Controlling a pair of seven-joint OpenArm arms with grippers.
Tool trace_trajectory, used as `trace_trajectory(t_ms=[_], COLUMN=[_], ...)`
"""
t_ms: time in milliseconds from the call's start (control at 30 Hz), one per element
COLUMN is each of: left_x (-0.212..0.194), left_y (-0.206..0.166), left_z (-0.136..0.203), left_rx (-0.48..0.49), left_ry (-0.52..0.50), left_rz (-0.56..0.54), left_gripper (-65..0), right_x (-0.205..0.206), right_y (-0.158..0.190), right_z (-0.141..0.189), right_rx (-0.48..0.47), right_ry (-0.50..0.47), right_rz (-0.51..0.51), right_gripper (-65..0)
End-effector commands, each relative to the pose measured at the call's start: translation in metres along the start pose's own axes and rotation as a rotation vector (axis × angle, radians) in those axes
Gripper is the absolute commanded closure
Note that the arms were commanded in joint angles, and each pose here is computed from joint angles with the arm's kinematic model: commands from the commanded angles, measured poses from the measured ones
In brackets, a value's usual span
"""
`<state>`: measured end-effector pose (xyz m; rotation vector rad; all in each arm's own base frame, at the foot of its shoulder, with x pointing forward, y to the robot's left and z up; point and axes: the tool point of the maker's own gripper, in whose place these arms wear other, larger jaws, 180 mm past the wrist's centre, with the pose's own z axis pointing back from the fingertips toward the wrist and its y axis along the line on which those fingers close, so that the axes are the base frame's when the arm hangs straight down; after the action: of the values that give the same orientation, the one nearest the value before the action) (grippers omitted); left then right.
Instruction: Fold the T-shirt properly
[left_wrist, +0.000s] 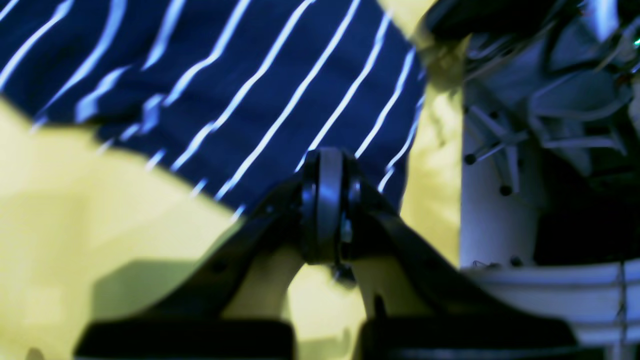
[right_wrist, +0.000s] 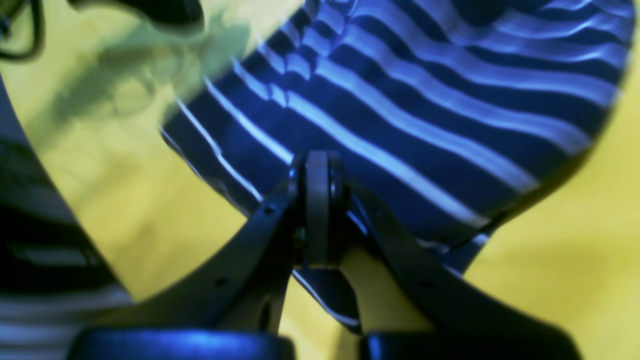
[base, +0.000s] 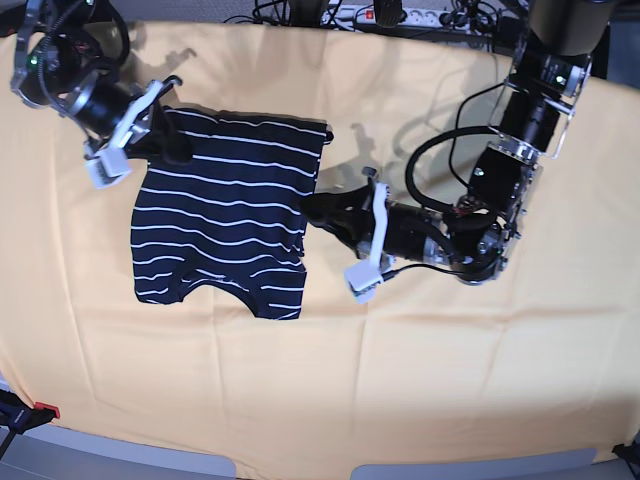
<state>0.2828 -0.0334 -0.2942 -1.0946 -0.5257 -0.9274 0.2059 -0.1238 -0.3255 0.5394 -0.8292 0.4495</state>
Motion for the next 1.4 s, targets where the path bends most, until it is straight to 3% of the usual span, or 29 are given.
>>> trace_trajectory(t_ms=[0,167,400,500,633,800,933,1167,1233,1300,1367], left_x=[0.019,0.018,-0.002,-0.019,-0.04,-0.048,-0.029,-0.012,-0.022,-0.033,-0.045], left_y=[-0.009,-0.017,-0.002,0.004,0.009,0.01,-0.007,-0.036,-0.047,-0.055,-0.067], left_z=[-0.002,-0.025,-0.03,-0.032,-0.034,-0.025,-0.007,0.044,0.055,0.064,0.072], left_rx=[-0.032,-0.054,0.035,0.074,0.112,0.115,0.063,-0.002,-0.02,0.002,0.022], left_ry=[-0.057,-0.056,0.029,0.081,0.139,0.144,0.075,-0.013,-0.006,-0.009,0.004], left_rz=[-0.032,-0.037,-0.059,-0.057,-0.049,-0.031,-0.053,-0.069,-0.057,-0.052,-0.054], left_gripper=[0.0,0.0,0.0,0.0,0.0,0.0,0.0,0.0,0.0,0.0,0.0], right_x=[0.001,-0.042,-0.067,-0.059,-0.038,-0.028,-0.013,0.026,0.031,0.008,-0.001], right_y=[0.001,-0.014,-0.049,-0.058,-0.078,-0.101,-0.092,-0.049,-0.034,-0.035,-0.036], right_z=[-0.002,-0.006,0.016,0.024,0.045,0.07,0.072,0.088,0.1,0.109,0.118], right_rx=[0.009,-0.068,-0.252,-0.293,-0.423,-0.542,-0.455,-0.161,-0.071,-0.096,-0.123], right_ry=[-0.002,0.186,0.336,0.314,0.252,0.196,0.103,-0.125,-0.173,-0.07,-0.042], right_rz=[0.017,0.065,0.035,0.031,-0.006,-0.082,-0.091,-0.105,-0.161,-0.182,-0.195], right_gripper=[0.0,0.0,0.0,0.0,0.0,0.0,0.0,0.0,0.0,0.0,0.0])
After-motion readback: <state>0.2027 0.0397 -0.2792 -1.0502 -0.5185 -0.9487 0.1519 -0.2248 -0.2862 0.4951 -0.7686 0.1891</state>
